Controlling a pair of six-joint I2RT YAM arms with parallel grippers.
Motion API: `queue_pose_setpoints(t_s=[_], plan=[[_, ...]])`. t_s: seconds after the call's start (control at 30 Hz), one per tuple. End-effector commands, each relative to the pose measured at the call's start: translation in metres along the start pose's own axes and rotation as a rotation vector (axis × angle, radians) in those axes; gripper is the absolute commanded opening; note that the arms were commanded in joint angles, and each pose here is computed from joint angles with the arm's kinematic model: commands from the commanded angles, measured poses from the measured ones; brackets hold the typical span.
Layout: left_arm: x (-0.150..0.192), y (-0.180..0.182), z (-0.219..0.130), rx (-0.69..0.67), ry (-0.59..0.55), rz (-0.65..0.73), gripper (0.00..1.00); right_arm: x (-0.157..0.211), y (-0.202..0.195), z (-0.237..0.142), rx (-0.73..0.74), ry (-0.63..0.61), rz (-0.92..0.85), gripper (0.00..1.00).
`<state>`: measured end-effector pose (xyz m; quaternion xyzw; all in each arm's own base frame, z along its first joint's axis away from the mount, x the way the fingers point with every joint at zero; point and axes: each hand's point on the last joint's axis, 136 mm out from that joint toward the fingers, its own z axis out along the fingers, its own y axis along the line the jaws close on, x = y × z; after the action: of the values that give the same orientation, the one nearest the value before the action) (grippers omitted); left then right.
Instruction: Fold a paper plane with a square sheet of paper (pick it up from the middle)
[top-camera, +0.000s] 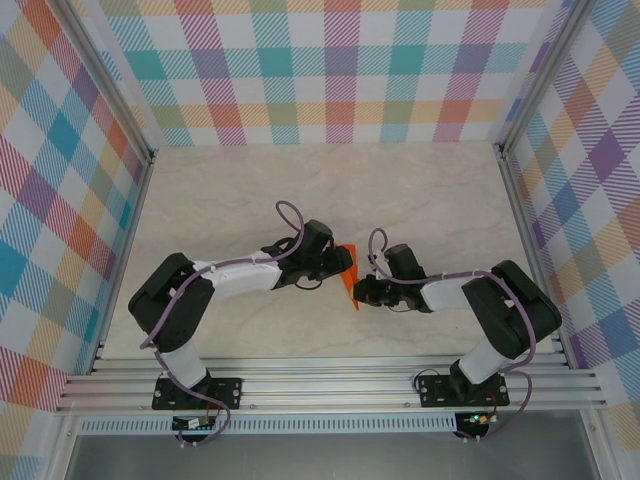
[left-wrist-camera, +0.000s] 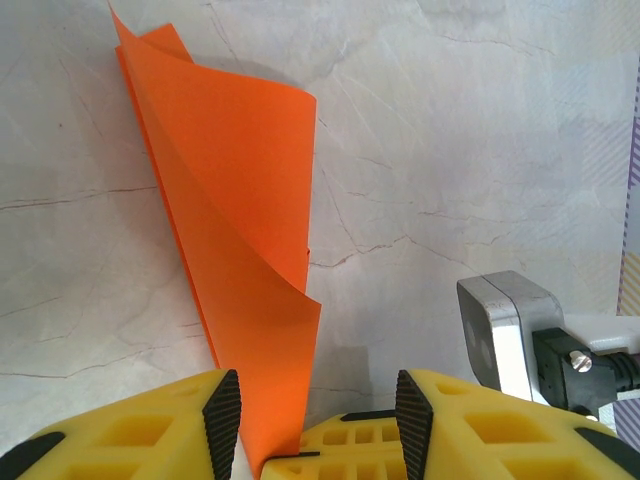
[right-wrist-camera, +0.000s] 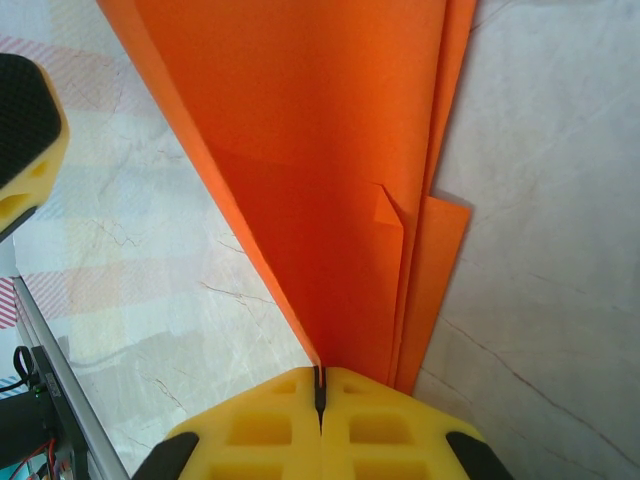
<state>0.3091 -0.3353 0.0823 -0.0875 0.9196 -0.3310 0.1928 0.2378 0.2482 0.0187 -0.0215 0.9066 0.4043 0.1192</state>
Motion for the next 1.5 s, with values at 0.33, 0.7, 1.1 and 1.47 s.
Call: queue_pose_setpoints(t_s=[0.33,0.7,1.1,1.47], plan=[[-0.002,0.006,-0.005,-0.015,-0.004,0.009,0.48,0.003,-0.006,0.001,0.01,0.012,-0.003,0.05],[0.0,0.006,-0.002,-0.009,0.009,0.006,0.48,0.003,-0.004,0.002,0.007,0.012,-0.008,0.05],[0.006,0.0,0.011,0.016,0.053,-0.001,0.48,0.004,-0.006,0.002,0.011,0.021,-0.005,0.05],[0.008,-0.005,0.018,0.035,0.078,0.0,0.48,0.003,-0.004,0.002,0.004,0.019,-0.008,0.05]])
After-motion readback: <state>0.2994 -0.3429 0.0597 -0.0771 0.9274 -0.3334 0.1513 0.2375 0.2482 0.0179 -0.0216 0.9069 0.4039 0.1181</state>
